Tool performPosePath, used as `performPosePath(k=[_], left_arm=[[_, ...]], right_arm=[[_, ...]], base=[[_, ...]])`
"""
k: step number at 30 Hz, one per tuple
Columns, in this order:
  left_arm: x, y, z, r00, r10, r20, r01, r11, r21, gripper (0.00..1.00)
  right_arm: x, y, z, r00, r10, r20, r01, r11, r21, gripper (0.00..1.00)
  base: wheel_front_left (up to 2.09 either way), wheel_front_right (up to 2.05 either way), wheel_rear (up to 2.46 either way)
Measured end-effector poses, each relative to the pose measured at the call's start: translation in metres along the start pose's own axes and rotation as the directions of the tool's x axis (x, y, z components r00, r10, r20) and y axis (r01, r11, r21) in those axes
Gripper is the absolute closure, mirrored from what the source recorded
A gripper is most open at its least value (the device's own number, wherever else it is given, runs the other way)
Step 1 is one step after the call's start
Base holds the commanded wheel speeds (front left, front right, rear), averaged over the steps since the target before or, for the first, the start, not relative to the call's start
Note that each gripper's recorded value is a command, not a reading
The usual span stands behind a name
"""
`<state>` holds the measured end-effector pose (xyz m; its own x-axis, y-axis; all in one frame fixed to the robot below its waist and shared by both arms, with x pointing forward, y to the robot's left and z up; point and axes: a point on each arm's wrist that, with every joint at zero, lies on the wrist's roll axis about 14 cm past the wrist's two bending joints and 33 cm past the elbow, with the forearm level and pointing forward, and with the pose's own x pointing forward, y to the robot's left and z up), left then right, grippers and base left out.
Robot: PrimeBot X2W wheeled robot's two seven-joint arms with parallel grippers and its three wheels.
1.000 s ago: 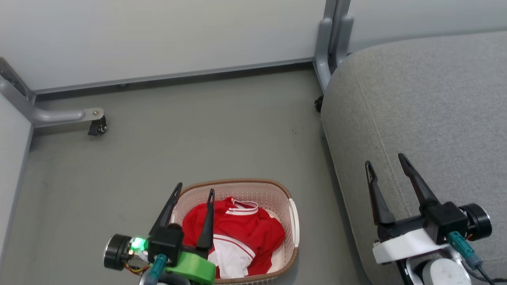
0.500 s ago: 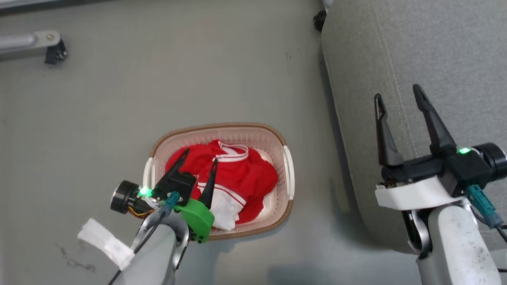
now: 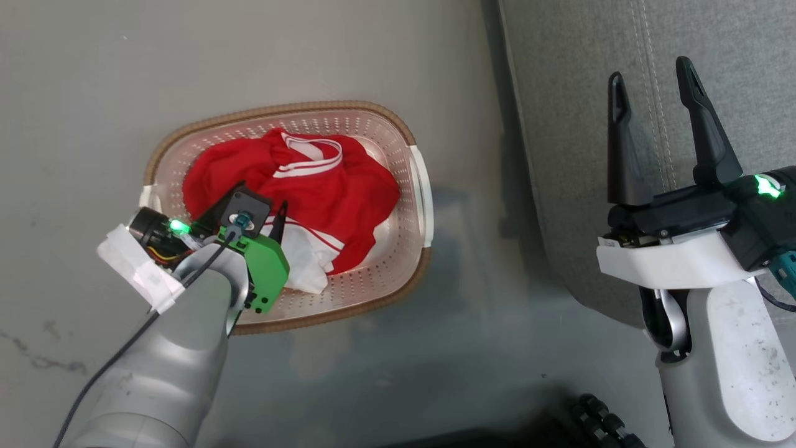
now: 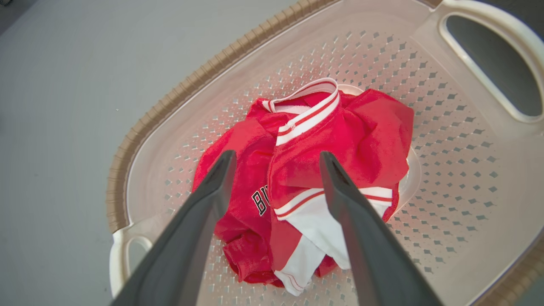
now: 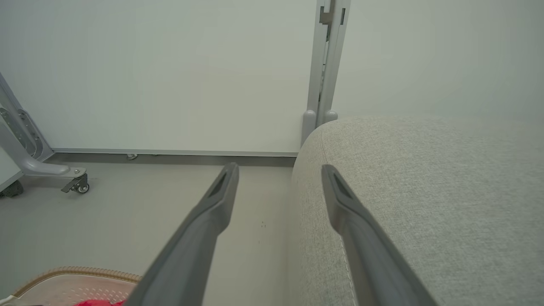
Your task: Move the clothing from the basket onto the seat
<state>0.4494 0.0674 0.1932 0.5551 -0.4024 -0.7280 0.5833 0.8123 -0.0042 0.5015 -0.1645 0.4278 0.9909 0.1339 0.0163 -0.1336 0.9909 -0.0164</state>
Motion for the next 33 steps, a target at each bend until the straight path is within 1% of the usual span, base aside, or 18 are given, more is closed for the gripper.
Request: performPosePath(k=[4,8,14,22,23,24,25,28,33], left_arm=[[0.023,-0.001,-0.021,0.996,-0.047,-0.069,0.05,0.998,0.039,0.0],[0.044,-0.005,-0.039,0.989,-0.088,-0.123,0.096,0.993,0.066,0.0],[0.068,-0.018,-0.06,0.978,-0.126,-0.168,0.136,0.989,0.05,0.0],[0.084,-0.042,-0.077,0.961,-0.188,-0.2,0.201,0.979,0.043,0.0],[0.085,-0.044,-0.078,0.96,-0.194,-0.201,0.207,0.977,0.048,0.49],[0.086,-0.045,-0.078,0.961,-0.193,-0.198,0.208,0.977,0.056,0.68],[0.086,-0.045,-0.077,0.962,-0.191,-0.197,0.206,0.977,0.061,1.0],[0.085,-0.041,-0.074,0.967,-0.172,-0.186,0.191,0.978,0.087,1.0],[0.08,-0.04,-0.063,0.975,-0.161,-0.156,0.173,0.982,0.071,1.0]], right_arm=[[0.001,-0.009,-0.019,0.999,-0.021,-0.035,0.022,1.0,0.01,0.0],[0.003,-0.021,-0.028,0.998,-0.053,-0.043,0.055,0.998,0.043,0.0],[0.001,-0.031,-0.042,0.995,-0.072,-0.071,0.074,0.997,0.027,0.0],[0.001,-0.044,-0.042,0.993,-0.097,-0.064,0.097,0.995,-0.006,0.0],[0.001,-0.044,-0.042,0.993,-0.098,-0.064,0.098,0.995,-0.009,0.0],[0.001,-0.045,-0.041,0.993,-0.099,-0.064,0.098,0.995,-0.01,0.0],[0.001,-0.044,-0.041,0.993,-0.098,-0.062,0.098,0.995,-0.011,0.0],[0.002,-0.043,-0.037,0.994,-0.095,-0.055,0.094,0.995,-0.015,0.0],[0.003,-0.042,-0.028,0.995,-0.091,-0.034,0.09,0.996,-0.019,0.0]], base=[[0.0,0.0,0.0],[0.0,0.0,0.0],[0.0,0.0,0.0],[0.0,0.0,0.0],[0.0,0.0,0.0],[0.0,0.0,0.0],[0.0,0.0,0.0],[0.0,0.0,0.0],[0.0,0.0,0.0]])
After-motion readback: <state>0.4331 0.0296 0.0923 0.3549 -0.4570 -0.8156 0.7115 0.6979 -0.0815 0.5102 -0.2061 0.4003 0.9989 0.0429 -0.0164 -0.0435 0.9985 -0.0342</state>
